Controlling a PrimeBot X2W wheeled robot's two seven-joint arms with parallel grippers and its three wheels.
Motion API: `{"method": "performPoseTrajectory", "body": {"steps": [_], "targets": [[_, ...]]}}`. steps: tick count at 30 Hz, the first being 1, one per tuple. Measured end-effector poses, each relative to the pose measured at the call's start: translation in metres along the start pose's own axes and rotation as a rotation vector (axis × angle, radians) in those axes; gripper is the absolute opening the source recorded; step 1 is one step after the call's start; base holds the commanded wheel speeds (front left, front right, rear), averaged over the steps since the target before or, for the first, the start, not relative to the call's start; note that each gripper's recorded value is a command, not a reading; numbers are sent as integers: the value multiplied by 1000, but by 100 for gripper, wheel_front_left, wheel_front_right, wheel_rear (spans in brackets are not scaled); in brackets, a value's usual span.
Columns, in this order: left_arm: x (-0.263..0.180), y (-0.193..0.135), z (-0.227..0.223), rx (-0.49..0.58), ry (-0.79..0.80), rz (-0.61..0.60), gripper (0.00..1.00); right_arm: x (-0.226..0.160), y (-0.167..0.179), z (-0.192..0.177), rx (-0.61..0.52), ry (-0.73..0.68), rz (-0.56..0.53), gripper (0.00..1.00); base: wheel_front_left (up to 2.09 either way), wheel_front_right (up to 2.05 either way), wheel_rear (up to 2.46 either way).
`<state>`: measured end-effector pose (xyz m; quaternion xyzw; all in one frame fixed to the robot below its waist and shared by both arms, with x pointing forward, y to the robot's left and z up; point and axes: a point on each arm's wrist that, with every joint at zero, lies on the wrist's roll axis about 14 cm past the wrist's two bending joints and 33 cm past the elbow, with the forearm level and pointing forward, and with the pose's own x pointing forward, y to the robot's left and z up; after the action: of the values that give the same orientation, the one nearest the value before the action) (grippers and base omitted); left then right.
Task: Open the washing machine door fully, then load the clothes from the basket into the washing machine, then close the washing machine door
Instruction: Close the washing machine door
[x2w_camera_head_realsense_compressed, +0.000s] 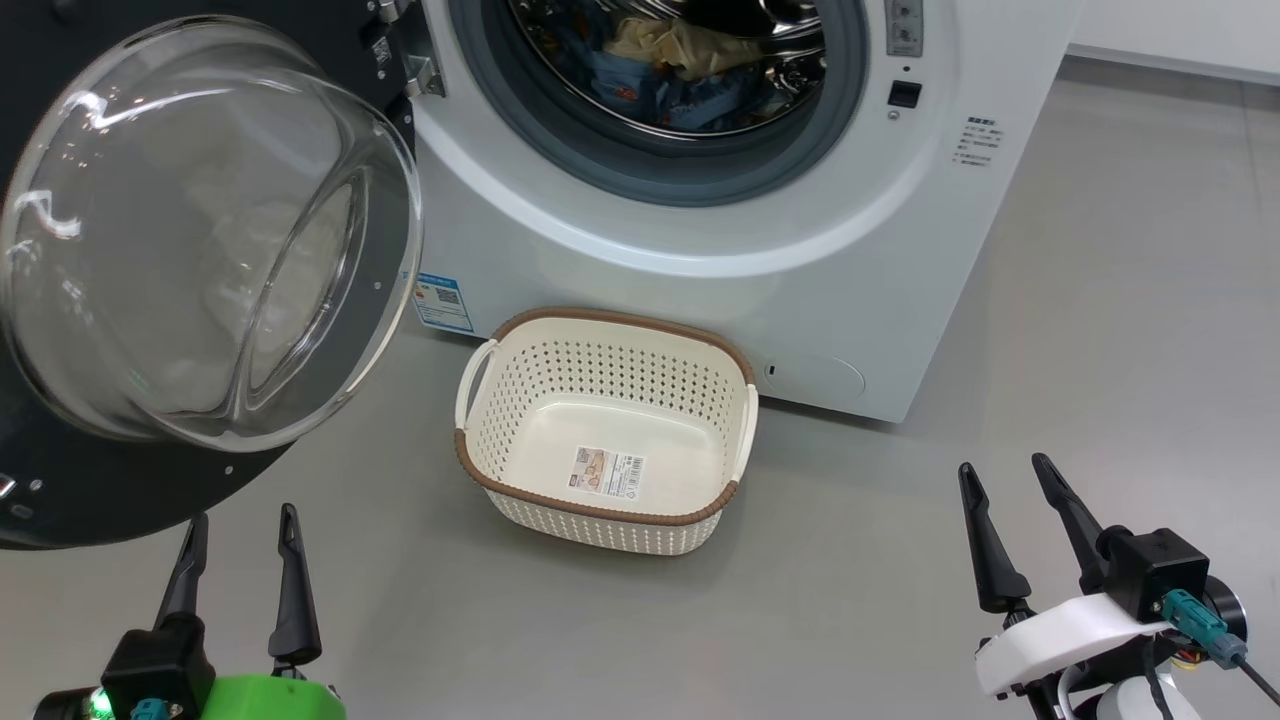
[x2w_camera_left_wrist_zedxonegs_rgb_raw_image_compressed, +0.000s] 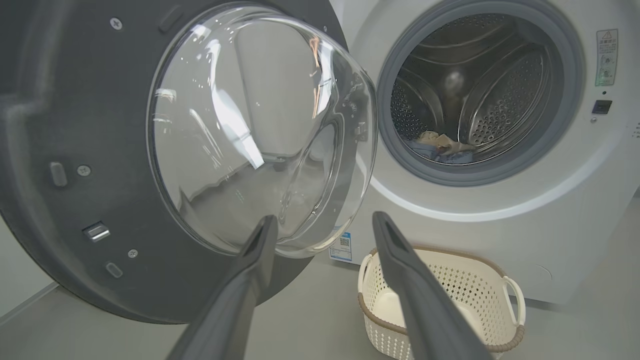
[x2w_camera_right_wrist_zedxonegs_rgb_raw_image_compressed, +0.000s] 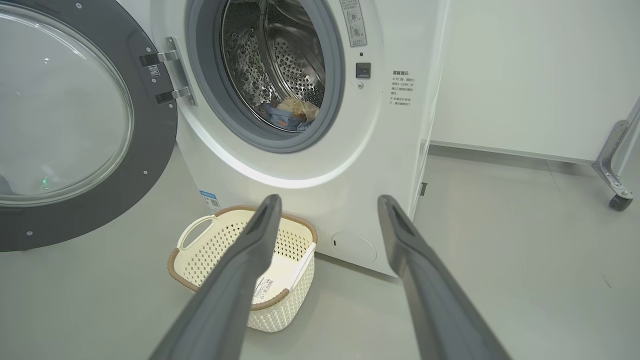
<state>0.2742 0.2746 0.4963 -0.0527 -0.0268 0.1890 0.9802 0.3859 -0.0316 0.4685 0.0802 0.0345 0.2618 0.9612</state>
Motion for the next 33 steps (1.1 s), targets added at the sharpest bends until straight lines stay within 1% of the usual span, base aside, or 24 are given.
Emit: {"method": "performPoseTrajectory", "body": {"steps": [9,17,21,33], "targets": [[-17,30,5,-5,-14,109,100,15,27,-3,-1,10,90,100,0,0,0],[-34,53,6,-5,-15,188,100,20,51,-6,-2,23,163,100,0,0,0],[-37,54,4,-5,-9,194,100,20,54,-7,1,25,170,100,0,0,0],[-33,51,4,-2,-7,182,100,18,48,-10,7,33,152,100,0,0,0]]}}
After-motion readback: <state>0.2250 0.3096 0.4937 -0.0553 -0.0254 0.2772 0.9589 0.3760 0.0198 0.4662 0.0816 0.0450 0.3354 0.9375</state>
